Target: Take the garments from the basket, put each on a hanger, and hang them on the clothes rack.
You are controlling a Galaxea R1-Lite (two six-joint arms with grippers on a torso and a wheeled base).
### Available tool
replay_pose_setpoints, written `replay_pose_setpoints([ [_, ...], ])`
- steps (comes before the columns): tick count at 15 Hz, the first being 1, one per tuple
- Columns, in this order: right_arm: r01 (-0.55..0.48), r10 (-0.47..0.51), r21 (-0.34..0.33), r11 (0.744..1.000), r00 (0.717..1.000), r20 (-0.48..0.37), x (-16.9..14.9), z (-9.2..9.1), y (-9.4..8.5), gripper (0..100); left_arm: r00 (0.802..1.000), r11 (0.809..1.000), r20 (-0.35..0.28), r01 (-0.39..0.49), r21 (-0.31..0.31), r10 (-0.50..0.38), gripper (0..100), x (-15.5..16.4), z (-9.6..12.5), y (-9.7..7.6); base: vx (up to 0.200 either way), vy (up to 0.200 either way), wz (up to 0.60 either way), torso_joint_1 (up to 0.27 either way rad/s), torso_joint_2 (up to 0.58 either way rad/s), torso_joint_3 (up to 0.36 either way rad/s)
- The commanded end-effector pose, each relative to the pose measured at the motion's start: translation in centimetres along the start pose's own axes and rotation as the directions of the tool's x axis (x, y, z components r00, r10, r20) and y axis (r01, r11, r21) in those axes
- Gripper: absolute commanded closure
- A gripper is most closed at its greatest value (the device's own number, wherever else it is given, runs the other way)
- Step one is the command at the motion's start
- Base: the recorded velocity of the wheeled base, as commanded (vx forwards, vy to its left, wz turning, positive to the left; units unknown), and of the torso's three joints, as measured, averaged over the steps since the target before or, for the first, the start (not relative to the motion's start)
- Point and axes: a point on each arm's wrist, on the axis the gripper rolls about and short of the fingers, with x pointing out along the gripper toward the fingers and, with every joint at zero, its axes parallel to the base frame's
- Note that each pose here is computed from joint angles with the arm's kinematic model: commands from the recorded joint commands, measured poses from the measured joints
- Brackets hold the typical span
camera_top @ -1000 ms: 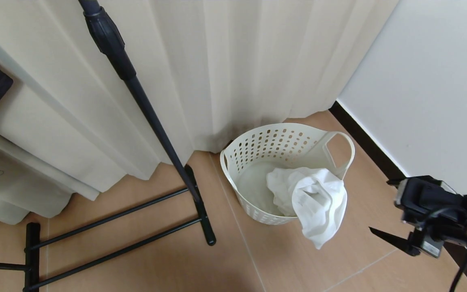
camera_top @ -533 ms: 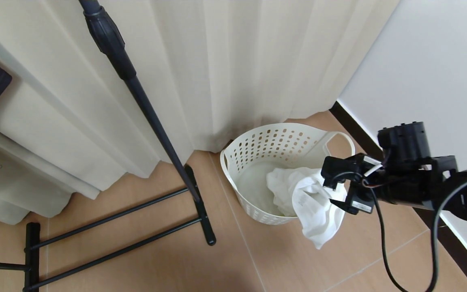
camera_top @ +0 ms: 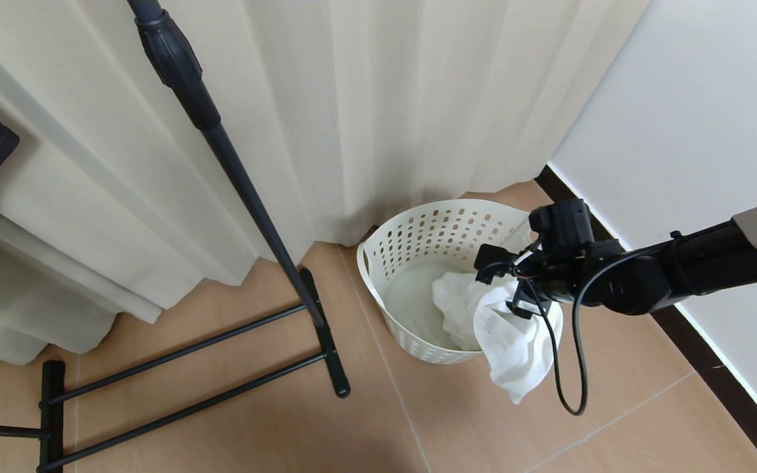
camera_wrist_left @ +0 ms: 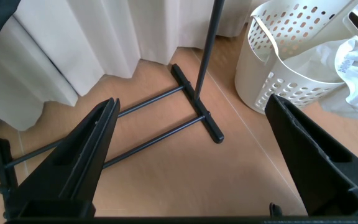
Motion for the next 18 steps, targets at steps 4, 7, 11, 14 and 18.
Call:
replay_pose_setpoints([
  [4, 0.026, -0.026, -0.002, 1.000, 0.999, -0.035, 3.9, 1.3, 0.3, 0, 1.000, 1.000, 0.000, 0.000, 0.000, 0.000, 0, 0.0, 0.0, 0.0, 0.000, 0.000, 0.00, 0.000, 0.00, 0.000],
  [7, 0.053, -0.052, 0.006, 0.999, 0.997, -0.052, 4.9, 1.5, -0.1, 0, 1.000, 1.000, 0.000, 0.000, 0.000, 0.000, 0, 0.0, 0.0, 0.0, 0.000, 0.000, 0.00, 0.000, 0.00, 0.000],
  [11, 0.068, -0.069, -0.014, 0.998, 0.996, -0.064, 5.5, 1.0, -0.7, 0, 1.000, 1.000, 0.000, 0.000, 0.000, 0.000, 0, 0.0, 0.0, 0.0, 0.000, 0.000, 0.00, 0.000, 0.00, 0.000],
  [14, 0.084, -0.085, -0.015, 0.996, 0.993, -0.086, 5.7, 0.9, -0.7, 0, 1.000, 1.000, 0.000, 0.000, 0.000, 0.000, 0, 0.0, 0.0, 0.0, 0.000, 0.000, 0.00, 0.000, 0.00, 0.000],
  [18, 0.085, -0.086, -0.010, 0.996, 0.992, -0.091, 6.1, 0.7, -0.8, 0, 1.000, 1.000, 0.000, 0.000, 0.000, 0.000, 0, 0.0, 0.0, 0.0, 0.000, 0.000, 0.00, 0.000, 0.00, 0.000],
])
